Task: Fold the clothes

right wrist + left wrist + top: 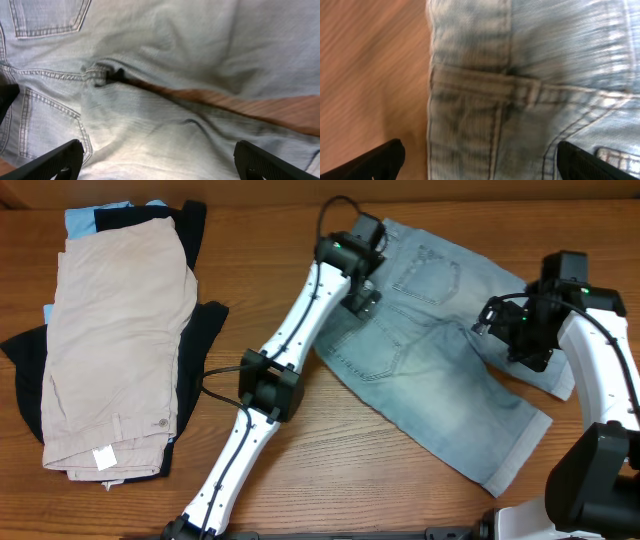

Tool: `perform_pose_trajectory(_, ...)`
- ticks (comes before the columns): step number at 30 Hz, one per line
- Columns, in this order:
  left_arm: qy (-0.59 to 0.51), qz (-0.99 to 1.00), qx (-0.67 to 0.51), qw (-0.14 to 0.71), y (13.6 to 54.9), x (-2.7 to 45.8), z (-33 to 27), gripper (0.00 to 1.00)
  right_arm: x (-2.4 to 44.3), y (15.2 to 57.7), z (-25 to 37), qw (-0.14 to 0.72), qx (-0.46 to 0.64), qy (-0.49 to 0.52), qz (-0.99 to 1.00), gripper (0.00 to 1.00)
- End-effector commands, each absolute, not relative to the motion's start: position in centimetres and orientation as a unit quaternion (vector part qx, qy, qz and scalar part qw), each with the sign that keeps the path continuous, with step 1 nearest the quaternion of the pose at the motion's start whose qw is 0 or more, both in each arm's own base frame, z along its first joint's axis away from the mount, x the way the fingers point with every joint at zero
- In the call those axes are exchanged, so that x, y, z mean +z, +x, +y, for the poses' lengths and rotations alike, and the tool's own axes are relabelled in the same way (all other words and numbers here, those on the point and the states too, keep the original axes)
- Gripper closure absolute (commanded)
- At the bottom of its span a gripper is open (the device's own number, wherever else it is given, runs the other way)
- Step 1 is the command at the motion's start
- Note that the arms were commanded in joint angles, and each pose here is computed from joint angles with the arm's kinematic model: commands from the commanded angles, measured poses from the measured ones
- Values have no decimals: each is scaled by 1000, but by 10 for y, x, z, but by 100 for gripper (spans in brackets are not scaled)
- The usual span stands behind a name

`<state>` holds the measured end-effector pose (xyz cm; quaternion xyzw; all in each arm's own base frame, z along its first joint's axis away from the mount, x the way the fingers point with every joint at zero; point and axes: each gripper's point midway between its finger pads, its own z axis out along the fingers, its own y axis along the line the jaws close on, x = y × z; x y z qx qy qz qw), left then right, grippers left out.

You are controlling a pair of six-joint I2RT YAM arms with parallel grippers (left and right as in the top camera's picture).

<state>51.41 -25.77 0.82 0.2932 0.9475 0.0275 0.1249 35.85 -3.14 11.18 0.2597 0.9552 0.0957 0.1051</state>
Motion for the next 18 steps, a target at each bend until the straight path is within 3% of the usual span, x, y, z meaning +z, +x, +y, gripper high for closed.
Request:
perform_pose_trajectory(1,174,978,111,9,502,-39,-148,0,122,368,-18,127,96,234,959,0)
perform_pose_trajectory(4,147,985,76,-55,479,-39,-126,0,116,370,-5,121,95,221,963,0)
perform_pose_trajectory(9,98,992,-24,-82,475,-45,-125,0,93,373,17,91,95,212,968,0)
perform_pose_trajectory(18,86,993,-24,-82,477,-45,-117,0,55,379,33,59,77,223,970,0)
